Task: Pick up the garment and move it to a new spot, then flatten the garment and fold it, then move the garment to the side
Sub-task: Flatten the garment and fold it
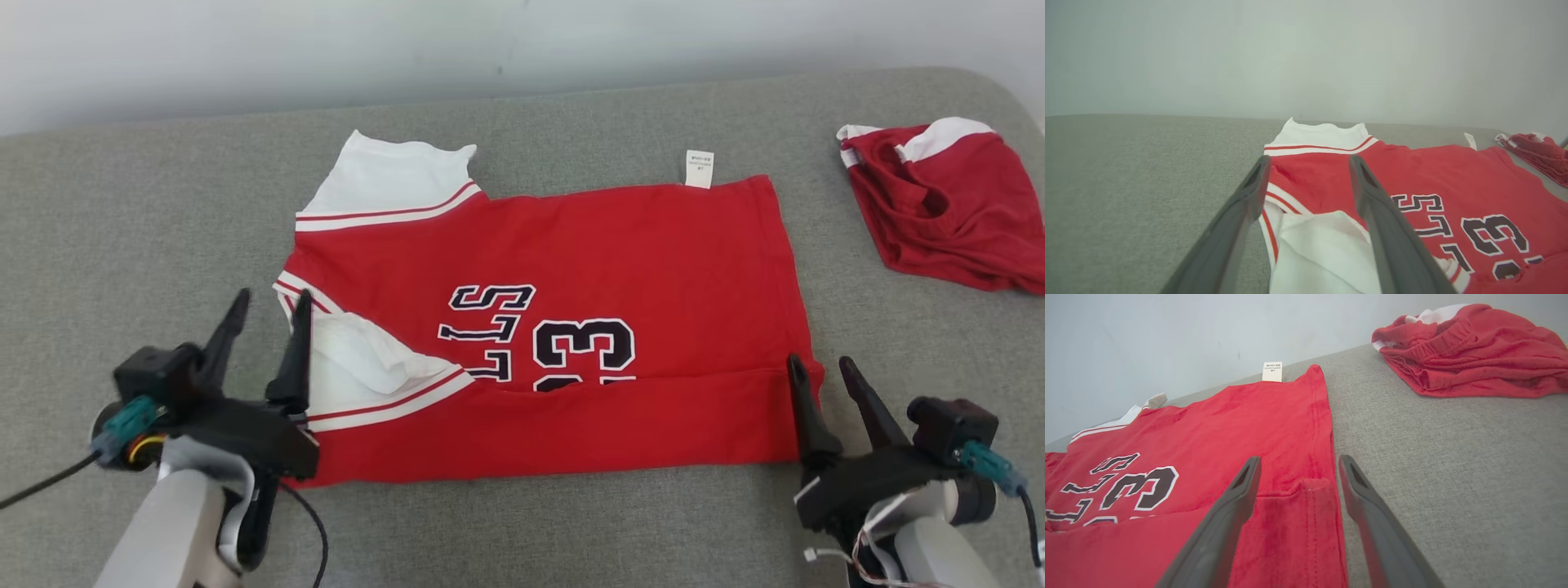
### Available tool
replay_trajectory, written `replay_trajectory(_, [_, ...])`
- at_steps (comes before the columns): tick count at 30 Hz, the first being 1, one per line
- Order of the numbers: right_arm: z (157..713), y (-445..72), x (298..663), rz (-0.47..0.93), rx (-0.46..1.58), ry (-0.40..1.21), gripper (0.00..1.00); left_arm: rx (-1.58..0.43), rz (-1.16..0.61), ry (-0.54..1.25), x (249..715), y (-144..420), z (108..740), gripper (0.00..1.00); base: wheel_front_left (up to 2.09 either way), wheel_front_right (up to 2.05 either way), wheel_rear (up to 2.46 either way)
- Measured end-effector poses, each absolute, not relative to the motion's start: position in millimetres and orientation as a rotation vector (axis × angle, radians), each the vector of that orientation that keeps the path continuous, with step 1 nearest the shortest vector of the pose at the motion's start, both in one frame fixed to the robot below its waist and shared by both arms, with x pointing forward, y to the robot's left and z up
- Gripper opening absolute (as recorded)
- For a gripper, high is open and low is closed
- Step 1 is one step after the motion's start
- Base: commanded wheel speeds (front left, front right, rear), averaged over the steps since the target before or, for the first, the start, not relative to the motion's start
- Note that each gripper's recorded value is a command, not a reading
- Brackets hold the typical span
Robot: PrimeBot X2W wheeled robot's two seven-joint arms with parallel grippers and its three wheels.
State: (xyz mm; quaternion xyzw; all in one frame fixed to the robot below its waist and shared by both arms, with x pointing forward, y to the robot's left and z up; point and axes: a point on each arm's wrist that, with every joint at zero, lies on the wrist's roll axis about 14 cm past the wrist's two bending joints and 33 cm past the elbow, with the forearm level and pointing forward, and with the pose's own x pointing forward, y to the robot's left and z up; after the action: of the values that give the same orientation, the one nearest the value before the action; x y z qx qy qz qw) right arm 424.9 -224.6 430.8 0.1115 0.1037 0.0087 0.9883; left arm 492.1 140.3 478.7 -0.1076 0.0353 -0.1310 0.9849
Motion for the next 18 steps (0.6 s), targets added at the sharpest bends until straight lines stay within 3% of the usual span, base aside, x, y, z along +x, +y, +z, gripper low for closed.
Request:
replay_trajectory(10, [412.4, -223.1, 385.6, 0.007, 0.199, 0.244, 1.00, -0.262, -0.148, 0.121, 426.5, 154.1, 446.3, 1.00, 0.00, 0.00, 0.00])
replay_trajectory(18, [405.3, -224.4, 379.1, -0.002, 0.184, 0.282, 1.00, -0.251, -0.107, 0.218, 401.2, 161.2, 414.1, 1.00, 0.00, 0.00, 0.00])
